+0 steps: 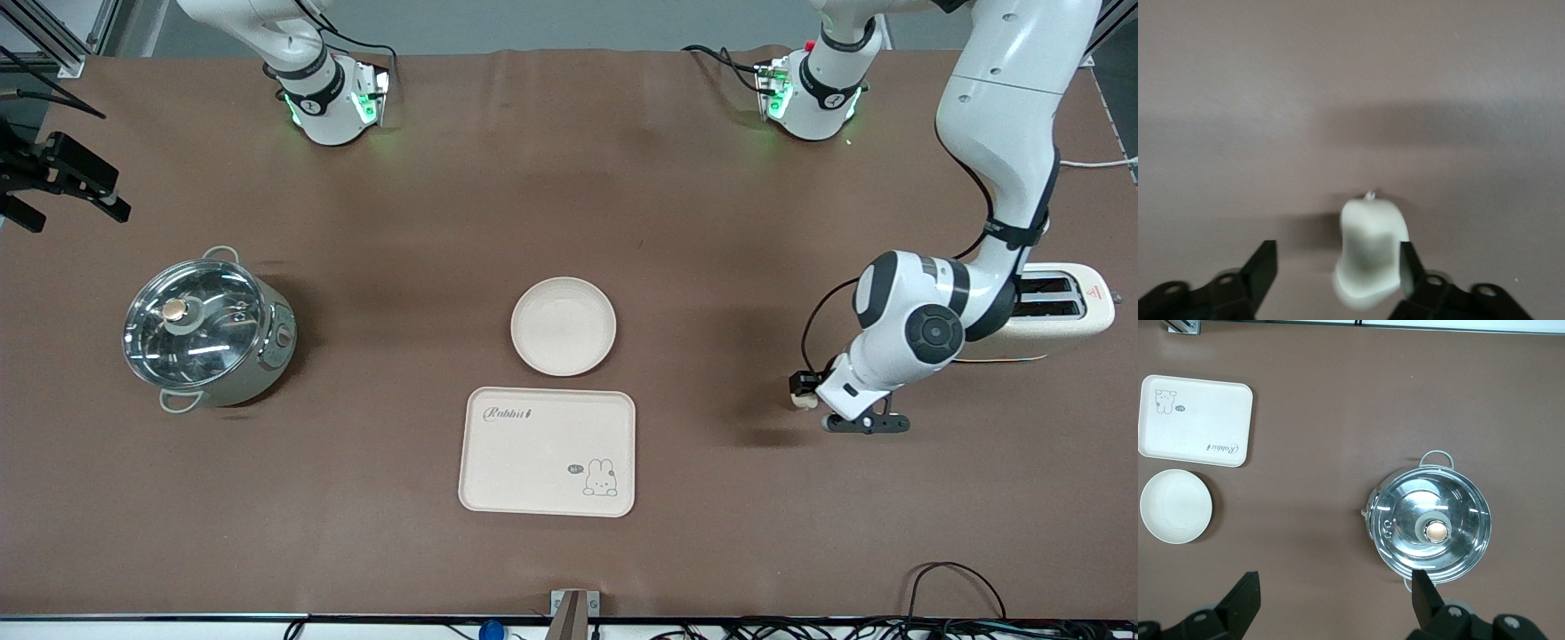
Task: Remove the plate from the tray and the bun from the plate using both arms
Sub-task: 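Carry the bun toward the toaster and lower it onto the table, then open the left gripper and draw it back from the bun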
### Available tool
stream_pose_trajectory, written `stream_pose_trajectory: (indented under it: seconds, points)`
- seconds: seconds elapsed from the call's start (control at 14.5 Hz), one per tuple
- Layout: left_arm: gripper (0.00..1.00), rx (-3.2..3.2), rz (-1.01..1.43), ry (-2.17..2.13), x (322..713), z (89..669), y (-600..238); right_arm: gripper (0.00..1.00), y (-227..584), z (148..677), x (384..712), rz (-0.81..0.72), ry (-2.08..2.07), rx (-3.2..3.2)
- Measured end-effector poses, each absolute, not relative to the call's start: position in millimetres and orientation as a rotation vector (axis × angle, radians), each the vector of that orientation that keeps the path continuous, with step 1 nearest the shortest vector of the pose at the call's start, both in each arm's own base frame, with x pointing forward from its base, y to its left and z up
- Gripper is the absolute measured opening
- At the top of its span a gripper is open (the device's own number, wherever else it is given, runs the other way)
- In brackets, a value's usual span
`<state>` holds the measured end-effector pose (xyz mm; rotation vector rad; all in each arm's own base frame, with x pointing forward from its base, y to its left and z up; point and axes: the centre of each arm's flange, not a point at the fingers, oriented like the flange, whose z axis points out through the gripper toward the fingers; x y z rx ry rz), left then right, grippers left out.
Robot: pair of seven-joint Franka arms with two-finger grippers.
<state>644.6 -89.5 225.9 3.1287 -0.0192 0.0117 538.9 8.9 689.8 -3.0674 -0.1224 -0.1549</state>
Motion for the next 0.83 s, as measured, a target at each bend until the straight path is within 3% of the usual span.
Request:
stream_pose_trajectory:
  seconds: [0.07,0.34,0.62,0.83]
  points:
    - [0.99,3.128,0.031,-0.001,648.2,232.6,-82.5,1.00,8.7,689.7,538.9,-0.154,-0.122,-3.068]
    - [1.00,3.139,0.093,0.052,663.2,294.1,-60.4,1.00,7.8,690.5,538.8,-0.156,-0.120,-3.070]
    - [1.00,3.185,0.026,0.044,666.5,436.7,-69.3,1.00,8.9,687.4,535.0,-0.101,-0.126,-3.081]
    - [1.00,3.158,-0.023,-0.004,642.8,531.0,-76.9,1.00,11.3,683.6,529.7,-0.026,-0.137,-3.091]
